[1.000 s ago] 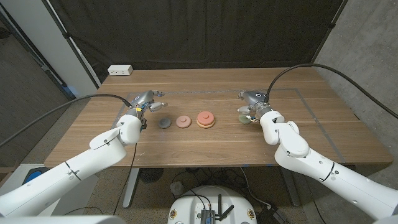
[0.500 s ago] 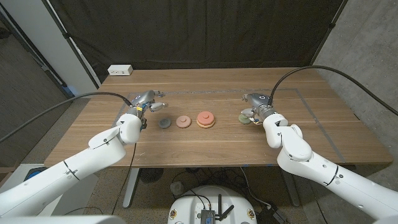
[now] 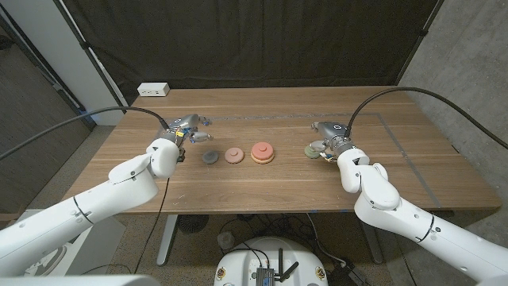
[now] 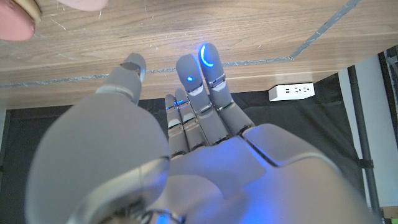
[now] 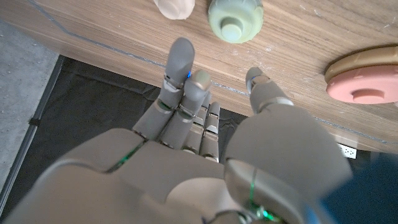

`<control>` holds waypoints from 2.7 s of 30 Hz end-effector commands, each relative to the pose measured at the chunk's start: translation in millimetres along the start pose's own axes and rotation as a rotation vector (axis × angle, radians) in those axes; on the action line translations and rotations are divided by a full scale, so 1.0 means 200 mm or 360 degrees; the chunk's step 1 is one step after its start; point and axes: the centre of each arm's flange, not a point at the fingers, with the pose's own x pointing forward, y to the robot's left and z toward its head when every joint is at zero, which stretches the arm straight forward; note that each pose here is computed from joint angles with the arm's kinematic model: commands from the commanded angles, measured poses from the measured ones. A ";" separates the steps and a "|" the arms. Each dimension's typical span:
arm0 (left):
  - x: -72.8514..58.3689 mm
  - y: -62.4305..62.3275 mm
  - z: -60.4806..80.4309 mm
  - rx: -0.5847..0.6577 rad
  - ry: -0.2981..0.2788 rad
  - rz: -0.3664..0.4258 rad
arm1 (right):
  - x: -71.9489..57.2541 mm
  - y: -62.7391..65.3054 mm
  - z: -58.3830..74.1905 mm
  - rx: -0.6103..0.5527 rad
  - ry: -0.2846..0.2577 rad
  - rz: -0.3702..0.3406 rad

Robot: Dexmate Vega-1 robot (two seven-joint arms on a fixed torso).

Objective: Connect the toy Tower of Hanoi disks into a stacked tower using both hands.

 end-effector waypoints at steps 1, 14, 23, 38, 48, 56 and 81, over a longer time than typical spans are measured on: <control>0.03 0.05 0.04 0.0149 -0.0085 -0.0178 | -0.01 0.01 0.00 0.0008 0.0027 0.0003; 0.07 0.07 0.09 0.0345 -0.0218 -0.0306 | 0.00 0.01 0.02 0.0010 0.0038 0.0009; 0.10 0.06 0.09 0.0422 -0.0329 -0.0377 | 0.01 0.01 0.03 0.0007 0.0040 0.0013; 0.14 0.02 0.09 0.0423 -0.0417 -0.0543 | 0.02 0.00 0.06 -0.0012 0.0033 0.0016; 0.15 -0.03 0.11 0.0457 -0.0435 -0.0587 | 0.01 0.01 0.09 -0.0022 0.0034 0.0034; 0.17 -0.05 0.14 0.0498 -0.0492 -0.0610 | 0.00 0.00 0.09 -0.0024 0.0046 0.0036; 0.21 -0.19 0.22 0.0613 -0.0595 -0.0605 | 0.00 -0.01 0.09 -0.0047 0.0071 0.0060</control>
